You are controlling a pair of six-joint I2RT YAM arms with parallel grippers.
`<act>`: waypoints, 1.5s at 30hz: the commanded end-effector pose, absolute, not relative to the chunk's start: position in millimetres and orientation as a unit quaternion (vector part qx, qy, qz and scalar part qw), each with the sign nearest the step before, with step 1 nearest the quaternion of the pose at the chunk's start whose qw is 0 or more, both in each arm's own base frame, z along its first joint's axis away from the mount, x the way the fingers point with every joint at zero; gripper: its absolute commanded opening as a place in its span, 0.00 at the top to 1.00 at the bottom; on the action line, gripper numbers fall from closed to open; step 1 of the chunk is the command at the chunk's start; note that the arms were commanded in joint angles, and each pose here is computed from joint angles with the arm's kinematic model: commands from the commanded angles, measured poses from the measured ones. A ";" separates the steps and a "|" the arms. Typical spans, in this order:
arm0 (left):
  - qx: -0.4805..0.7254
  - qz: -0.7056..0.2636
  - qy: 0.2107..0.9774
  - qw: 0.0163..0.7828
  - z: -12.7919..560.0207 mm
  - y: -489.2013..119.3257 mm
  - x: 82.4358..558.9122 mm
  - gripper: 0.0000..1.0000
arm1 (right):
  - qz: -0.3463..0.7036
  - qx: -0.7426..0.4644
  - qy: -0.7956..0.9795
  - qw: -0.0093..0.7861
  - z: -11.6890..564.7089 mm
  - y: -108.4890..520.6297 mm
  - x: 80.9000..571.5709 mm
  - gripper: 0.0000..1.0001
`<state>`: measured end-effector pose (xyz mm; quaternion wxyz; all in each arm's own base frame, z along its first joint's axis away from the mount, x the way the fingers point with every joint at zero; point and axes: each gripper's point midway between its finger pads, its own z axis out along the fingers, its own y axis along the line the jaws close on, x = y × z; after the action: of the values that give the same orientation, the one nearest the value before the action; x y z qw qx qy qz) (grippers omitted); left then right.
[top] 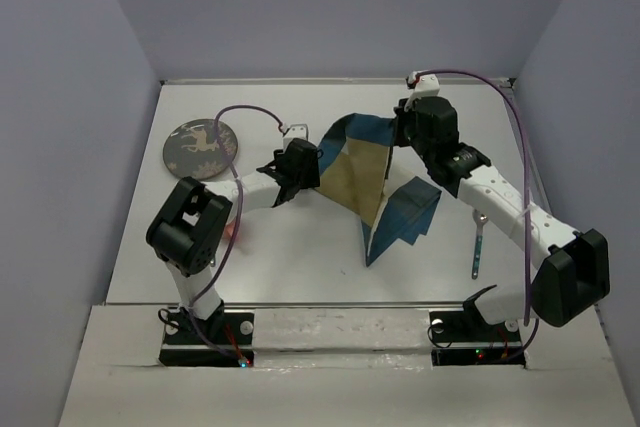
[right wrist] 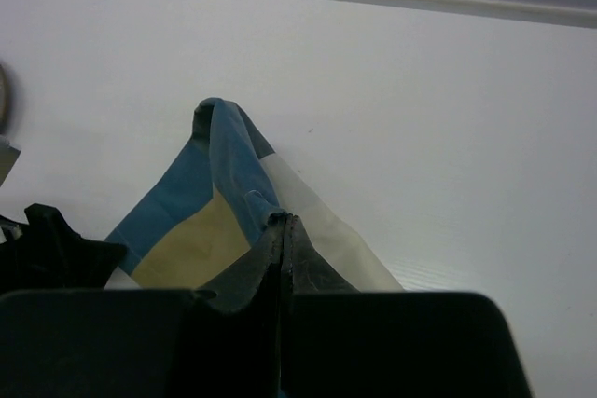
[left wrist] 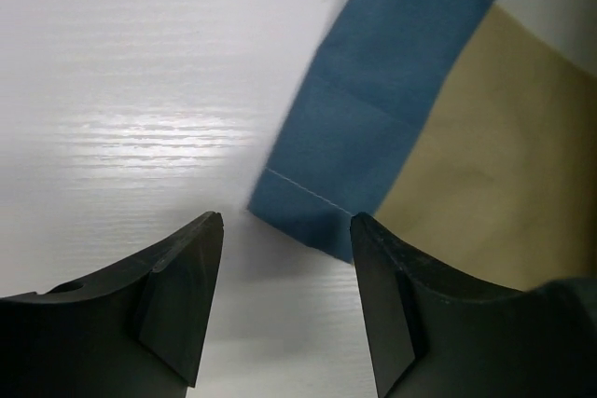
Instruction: Set the dinner table for one person
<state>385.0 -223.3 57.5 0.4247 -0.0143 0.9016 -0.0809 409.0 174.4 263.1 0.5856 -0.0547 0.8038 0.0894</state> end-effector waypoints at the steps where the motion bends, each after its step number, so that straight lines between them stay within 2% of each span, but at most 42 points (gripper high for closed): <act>1: -0.001 -0.045 0.903 0.428 61.2 -214.9 399.1 0.33 | 0.119 -0.044 0.777 0.617 286.5 174.4 408.7 1.00; 3: -0.002 -0.043 0.904 0.425 58.4 -212.5 403.2 0.34 | 0.120 -0.042 0.778 0.615 283.9 172.7 409.8 1.00; 7: 0.011 -0.041 0.911 0.411 46.6 -216.4 410.8 0.51 | 0.132 -0.049 0.782 0.607 277.7 177.4 407.8 1.00; 15: 0.019 -0.052 0.923 0.381 27.5 -221.4 408.1 0.56 | 0.129 -0.045 0.780 0.610 279.8 174.4 405.3 1.00; 18: 0.019 -0.056 0.926 0.373 22.8 -220.2 405.4 0.54 | 0.132 -0.046 0.779 0.612 282.3 174.8 404.1 1.00; 20: 0.019 -0.053 0.927 0.370 19.2 -218.2 404.9 0.76 | 0.135 -0.046 0.778 0.612 282.5 175.4 403.3 1.00; 21: 0.019 -0.053 0.927 0.370 19.2 -218.0 405.0 0.99 | 0.135 -0.045 0.779 0.611 282.0 174.9 402.9 1.00; 25: 0.012 -0.068 0.918 0.391 43.3 -221.4 409.4 1.00 | 0.124 -0.038 0.775 0.619 287.6 166.2 402.8 1.00; 31: -0.003 -0.095 0.865 0.493 168.4 -217.1 422.1 1.00 | 0.119 0.001 0.765 0.634 312.5 133.1 394.4 1.00; 38: -0.013 -0.118 0.809 0.576 294.2 -190.2 392.5 1.00 | 0.127 0.020 0.741 0.659 360.1 113.3 359.7 1.00; 45: -0.022 -0.105 0.774 0.625 354.8 -163.3 371.9 1.00 | 0.119 0.036 0.716 0.687 403.9 96.9 339.7 1.00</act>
<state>373.4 -178.5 344.6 0.6181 -0.0284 0.7720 -0.1453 347.1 108.8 365.2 0.6600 0.0172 0.7403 0.1270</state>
